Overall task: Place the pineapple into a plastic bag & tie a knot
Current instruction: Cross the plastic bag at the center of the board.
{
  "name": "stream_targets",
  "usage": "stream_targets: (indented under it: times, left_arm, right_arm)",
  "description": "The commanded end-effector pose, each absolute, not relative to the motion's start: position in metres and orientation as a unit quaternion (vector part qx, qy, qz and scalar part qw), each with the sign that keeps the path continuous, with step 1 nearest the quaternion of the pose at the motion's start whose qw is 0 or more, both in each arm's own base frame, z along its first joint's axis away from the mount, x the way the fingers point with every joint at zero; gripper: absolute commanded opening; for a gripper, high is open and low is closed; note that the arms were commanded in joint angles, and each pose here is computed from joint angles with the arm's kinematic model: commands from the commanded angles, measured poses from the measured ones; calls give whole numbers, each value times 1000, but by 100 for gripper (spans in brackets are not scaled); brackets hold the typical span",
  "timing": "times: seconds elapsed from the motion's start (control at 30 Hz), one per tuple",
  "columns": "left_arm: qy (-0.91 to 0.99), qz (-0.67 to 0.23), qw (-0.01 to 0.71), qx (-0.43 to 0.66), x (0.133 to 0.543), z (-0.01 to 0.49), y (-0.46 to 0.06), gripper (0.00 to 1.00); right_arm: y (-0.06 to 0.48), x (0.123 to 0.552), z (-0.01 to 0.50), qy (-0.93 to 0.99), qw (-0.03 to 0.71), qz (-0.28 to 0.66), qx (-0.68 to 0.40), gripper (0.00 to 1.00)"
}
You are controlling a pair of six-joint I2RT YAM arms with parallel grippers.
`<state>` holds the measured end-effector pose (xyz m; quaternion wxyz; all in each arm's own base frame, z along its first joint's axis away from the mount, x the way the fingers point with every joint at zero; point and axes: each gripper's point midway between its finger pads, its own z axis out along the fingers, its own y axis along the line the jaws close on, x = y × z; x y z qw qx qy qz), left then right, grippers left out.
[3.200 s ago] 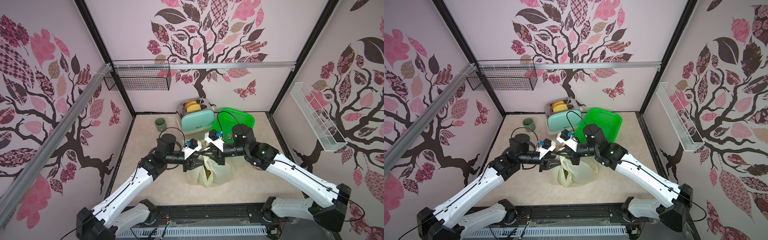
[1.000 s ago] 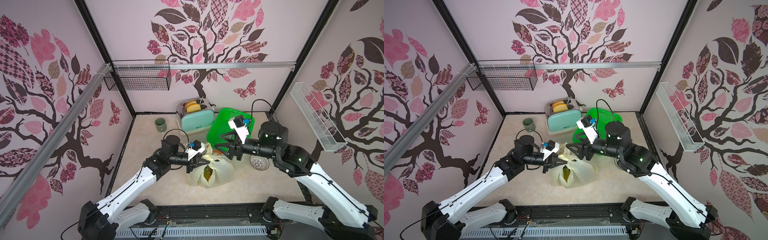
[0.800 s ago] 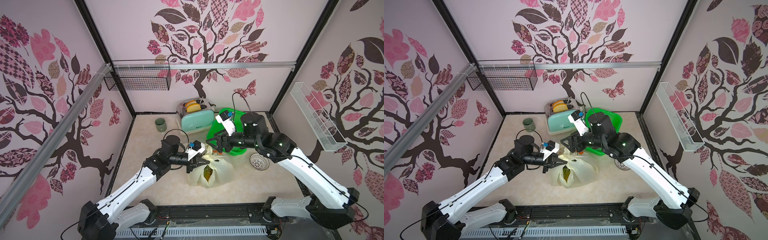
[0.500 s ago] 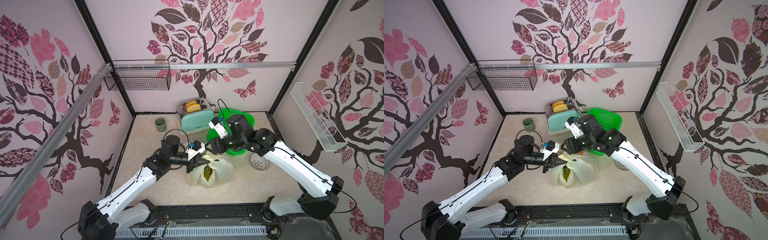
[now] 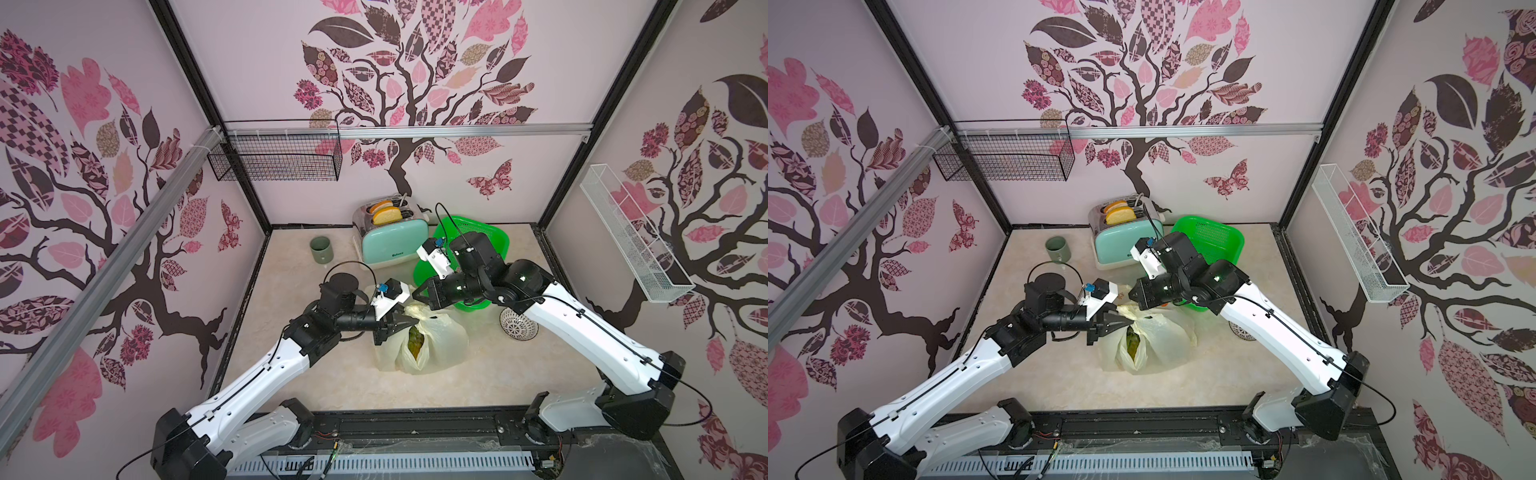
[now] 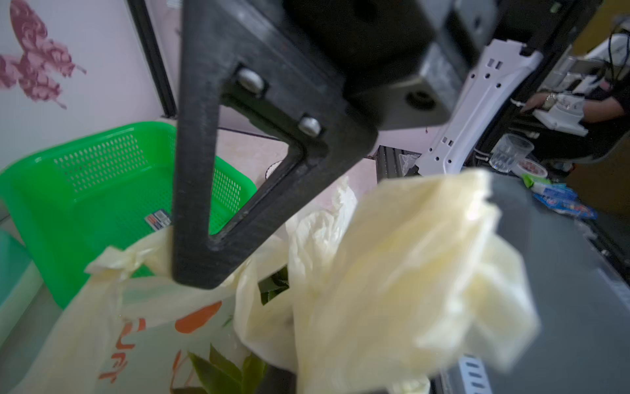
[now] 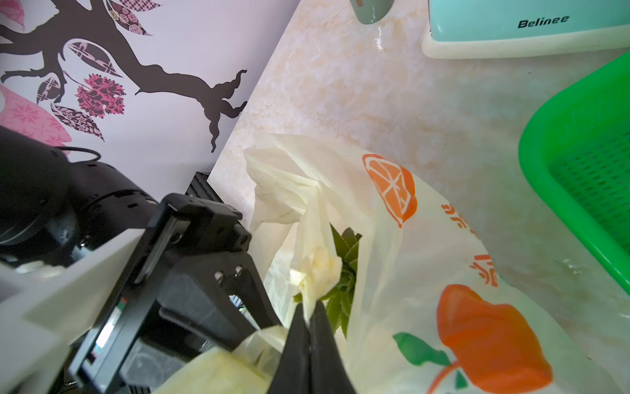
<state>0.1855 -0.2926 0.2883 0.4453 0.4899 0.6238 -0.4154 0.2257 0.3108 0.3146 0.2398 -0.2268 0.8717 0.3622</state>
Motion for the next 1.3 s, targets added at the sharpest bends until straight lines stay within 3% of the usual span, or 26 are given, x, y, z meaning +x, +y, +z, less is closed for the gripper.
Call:
stream_targets:
  times: [0.0,0.17,0.3,0.37,0.43,0.63,0.83,1.13,1.27]
  left_arm:
    - [642,-390,469,464,192,296,-288,36]
    - [643,-391,478,454,190,304,-286,50]
    - [617,-407,483,470,176,316,-287,80]
    - [610,-403,492,473,174,321,-285,85]
    - [605,-392,503,477,174,325,-282,97]
    - [575,-360,541,497,168,343,-272,98]
    - [528,-385,549,521,153,378,-277,98]
    - [504,-438,482,567,139,381,-295,97]
    - [508,-443,459,579,141,374,-300,89]
  right_arm:
    - [309,222,326,863,252,376,-225,0]
    - [308,223,322,866,250,371,-222,0]
    - [306,225,319,871,249,364,-218,0]
    - [307,225,317,871,248,362,-219,0]
    - [307,225,316,873,246,361,-217,0]
    - [307,225,314,874,244,359,-219,0]
    - [306,224,313,874,242,359,-219,0]
    - [307,224,314,873,243,360,-221,0]
    - [307,223,314,873,242,360,-222,0]
